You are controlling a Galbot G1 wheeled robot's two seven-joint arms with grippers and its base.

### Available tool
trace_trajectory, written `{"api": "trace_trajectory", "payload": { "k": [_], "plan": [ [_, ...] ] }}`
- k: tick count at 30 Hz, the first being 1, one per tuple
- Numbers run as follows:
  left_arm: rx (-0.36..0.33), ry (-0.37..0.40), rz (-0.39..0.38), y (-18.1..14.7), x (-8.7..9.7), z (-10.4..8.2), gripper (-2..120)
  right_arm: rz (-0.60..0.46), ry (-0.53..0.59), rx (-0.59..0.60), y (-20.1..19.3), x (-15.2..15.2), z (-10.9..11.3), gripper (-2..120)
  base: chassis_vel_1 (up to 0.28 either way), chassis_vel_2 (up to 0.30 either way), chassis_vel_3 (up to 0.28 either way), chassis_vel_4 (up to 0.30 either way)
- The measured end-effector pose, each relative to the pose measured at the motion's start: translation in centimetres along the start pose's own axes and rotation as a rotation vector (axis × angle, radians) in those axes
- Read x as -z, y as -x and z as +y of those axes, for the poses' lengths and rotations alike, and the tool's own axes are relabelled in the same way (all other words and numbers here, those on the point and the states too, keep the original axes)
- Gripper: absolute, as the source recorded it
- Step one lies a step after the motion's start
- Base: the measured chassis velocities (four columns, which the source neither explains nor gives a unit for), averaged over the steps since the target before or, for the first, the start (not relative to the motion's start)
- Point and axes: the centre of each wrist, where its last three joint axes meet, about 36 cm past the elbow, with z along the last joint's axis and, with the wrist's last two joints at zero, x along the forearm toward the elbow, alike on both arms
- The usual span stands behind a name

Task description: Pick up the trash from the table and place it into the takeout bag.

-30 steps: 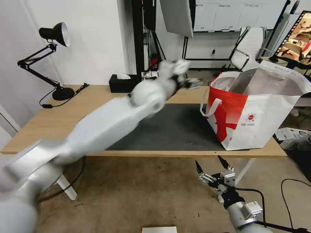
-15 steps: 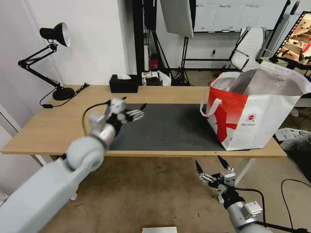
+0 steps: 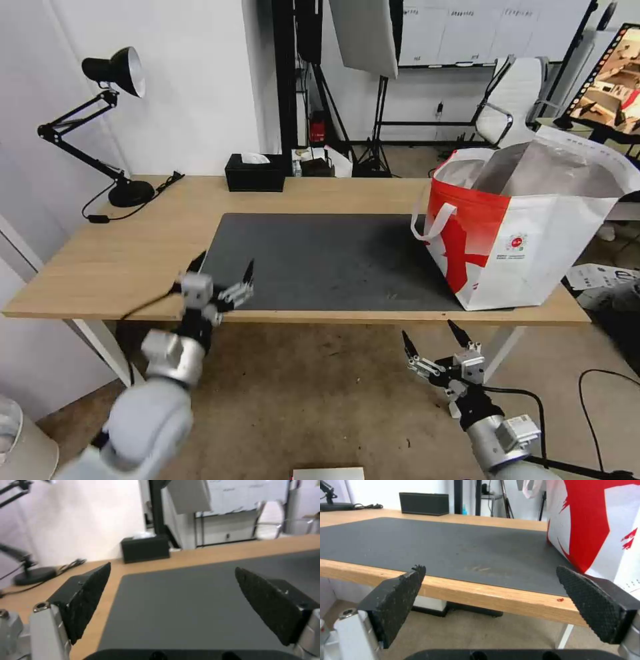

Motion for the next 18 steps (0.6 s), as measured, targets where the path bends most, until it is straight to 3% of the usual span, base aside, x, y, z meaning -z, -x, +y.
{"api": "trace_trajectory", "payload": {
  "k": [10,18],
  "plan": [
    [0.097,0.021,0.050,-3.4,-3.1,-1.6,100,0.000,0.000,0.000,0.0,0.0,0.0,100,0.000,0.000,0.000,0.000],
    [0.113,-0.002,0.072,-4.8,-4.1,-3.1,100,0.000,0.000,0.000,0.0,0.0,0.0,100,0.000,0.000,0.000,0.000]
  ]
}}
